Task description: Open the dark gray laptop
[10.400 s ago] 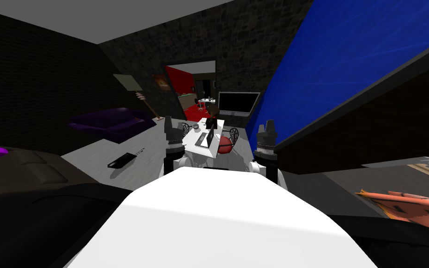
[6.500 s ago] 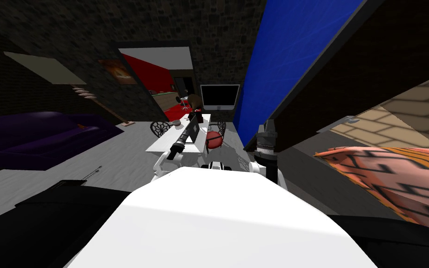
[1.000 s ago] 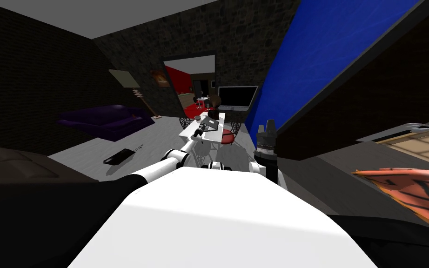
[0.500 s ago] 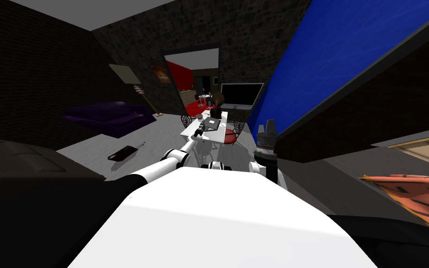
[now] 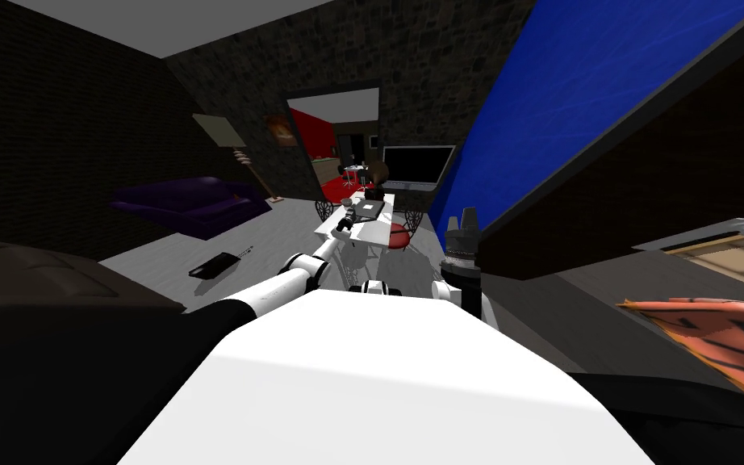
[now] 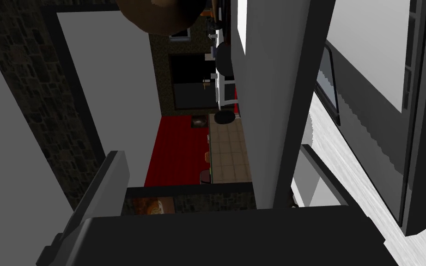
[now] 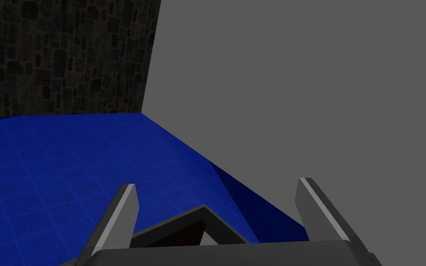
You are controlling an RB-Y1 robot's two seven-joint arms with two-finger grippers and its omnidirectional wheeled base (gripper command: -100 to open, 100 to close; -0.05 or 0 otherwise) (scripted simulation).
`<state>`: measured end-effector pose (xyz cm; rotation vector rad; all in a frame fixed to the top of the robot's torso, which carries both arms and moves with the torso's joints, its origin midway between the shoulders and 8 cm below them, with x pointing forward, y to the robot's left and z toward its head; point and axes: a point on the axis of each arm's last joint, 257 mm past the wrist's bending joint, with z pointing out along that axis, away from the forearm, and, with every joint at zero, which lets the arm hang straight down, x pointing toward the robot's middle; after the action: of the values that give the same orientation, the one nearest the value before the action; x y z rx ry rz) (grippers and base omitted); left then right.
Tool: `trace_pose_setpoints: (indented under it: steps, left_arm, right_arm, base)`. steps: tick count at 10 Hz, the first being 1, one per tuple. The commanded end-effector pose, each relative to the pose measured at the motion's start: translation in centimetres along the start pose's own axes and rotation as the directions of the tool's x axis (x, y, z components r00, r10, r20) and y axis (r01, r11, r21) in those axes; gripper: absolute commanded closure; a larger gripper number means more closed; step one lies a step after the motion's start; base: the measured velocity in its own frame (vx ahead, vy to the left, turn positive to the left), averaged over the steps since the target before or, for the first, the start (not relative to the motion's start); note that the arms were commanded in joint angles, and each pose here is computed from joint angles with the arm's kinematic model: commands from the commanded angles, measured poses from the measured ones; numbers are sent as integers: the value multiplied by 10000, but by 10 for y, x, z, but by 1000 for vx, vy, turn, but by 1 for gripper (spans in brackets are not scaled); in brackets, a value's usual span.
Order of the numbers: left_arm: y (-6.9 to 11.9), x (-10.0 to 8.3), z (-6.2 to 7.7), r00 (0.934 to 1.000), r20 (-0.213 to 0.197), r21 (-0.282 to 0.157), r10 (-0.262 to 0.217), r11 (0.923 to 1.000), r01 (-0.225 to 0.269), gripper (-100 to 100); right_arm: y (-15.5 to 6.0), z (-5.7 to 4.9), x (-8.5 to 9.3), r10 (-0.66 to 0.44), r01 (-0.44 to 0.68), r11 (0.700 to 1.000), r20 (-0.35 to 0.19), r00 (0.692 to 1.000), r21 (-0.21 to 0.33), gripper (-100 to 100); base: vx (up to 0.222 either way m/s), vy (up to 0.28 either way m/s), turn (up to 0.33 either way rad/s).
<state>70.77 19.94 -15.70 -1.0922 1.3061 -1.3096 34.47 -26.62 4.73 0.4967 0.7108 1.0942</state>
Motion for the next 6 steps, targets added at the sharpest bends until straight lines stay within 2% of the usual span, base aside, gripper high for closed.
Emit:
trace_pose_setpoints:
  steps: [1, 6]
  left_arm:
    - [-1, 0, 0, 10000, 9, -24, -9, 10000, 9, 0]
    - [6, -1, -1, 10000, 31, -149, -20, 9999, 20, 0]
  right_arm:
    - [0, 0, 0, 0, 0, 10000, 0, 10000, 1, 0]
    - [0, 0, 0, 0, 0, 10000, 0, 10000, 1, 0]
  base:
    - [-6, 1, 0]
    - [0, 0, 0]
